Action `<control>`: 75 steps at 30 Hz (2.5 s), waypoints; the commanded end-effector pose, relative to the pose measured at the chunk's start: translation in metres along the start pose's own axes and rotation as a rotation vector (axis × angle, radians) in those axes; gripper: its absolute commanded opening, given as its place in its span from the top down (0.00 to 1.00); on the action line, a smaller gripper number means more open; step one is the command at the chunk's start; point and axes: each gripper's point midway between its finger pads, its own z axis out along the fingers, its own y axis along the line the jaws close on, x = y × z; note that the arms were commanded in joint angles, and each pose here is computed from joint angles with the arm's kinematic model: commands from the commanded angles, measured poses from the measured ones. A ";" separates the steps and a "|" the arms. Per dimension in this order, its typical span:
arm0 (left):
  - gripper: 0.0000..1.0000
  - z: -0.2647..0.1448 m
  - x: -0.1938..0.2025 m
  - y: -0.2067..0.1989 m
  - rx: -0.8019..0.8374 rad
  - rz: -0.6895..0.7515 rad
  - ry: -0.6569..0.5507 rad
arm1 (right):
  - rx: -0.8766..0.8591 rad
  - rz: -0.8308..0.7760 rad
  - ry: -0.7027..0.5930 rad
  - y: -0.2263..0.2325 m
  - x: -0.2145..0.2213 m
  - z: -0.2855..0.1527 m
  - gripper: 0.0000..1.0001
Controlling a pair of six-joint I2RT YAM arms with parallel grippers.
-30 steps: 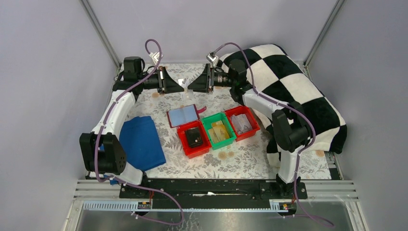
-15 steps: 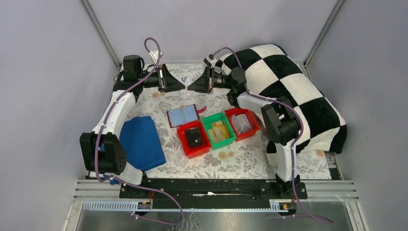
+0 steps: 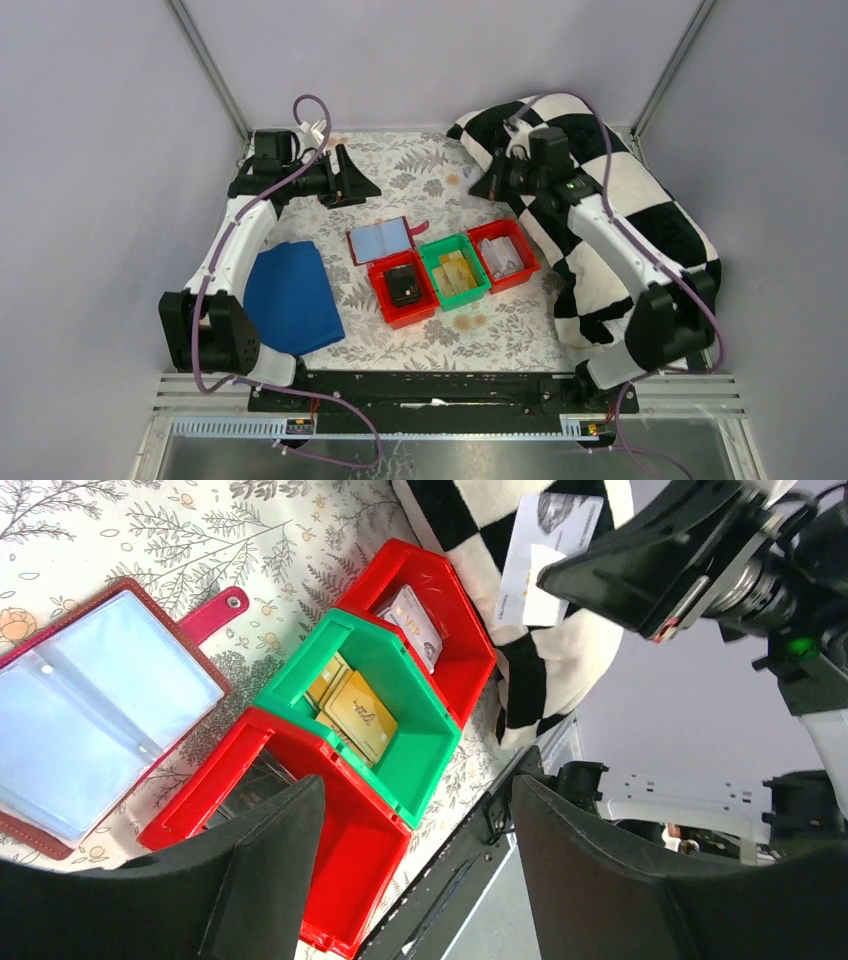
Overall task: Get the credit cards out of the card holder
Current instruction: Place the credit card in the storage box, then reset both arms
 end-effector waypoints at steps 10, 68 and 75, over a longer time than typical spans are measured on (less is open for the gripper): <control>0.27 -0.013 0.019 -0.009 0.009 0.070 -0.034 | 0.376 -0.064 0.333 -0.111 0.124 -0.052 1.00; 0.14 -0.122 -0.049 -0.033 -0.432 0.260 -0.672 | 0.724 -0.114 -0.609 -0.079 -0.031 -0.186 0.00; 0.14 -0.136 -0.052 -0.041 -0.447 0.270 -0.728 | 0.714 -0.132 -0.615 -0.075 -0.033 -0.188 0.00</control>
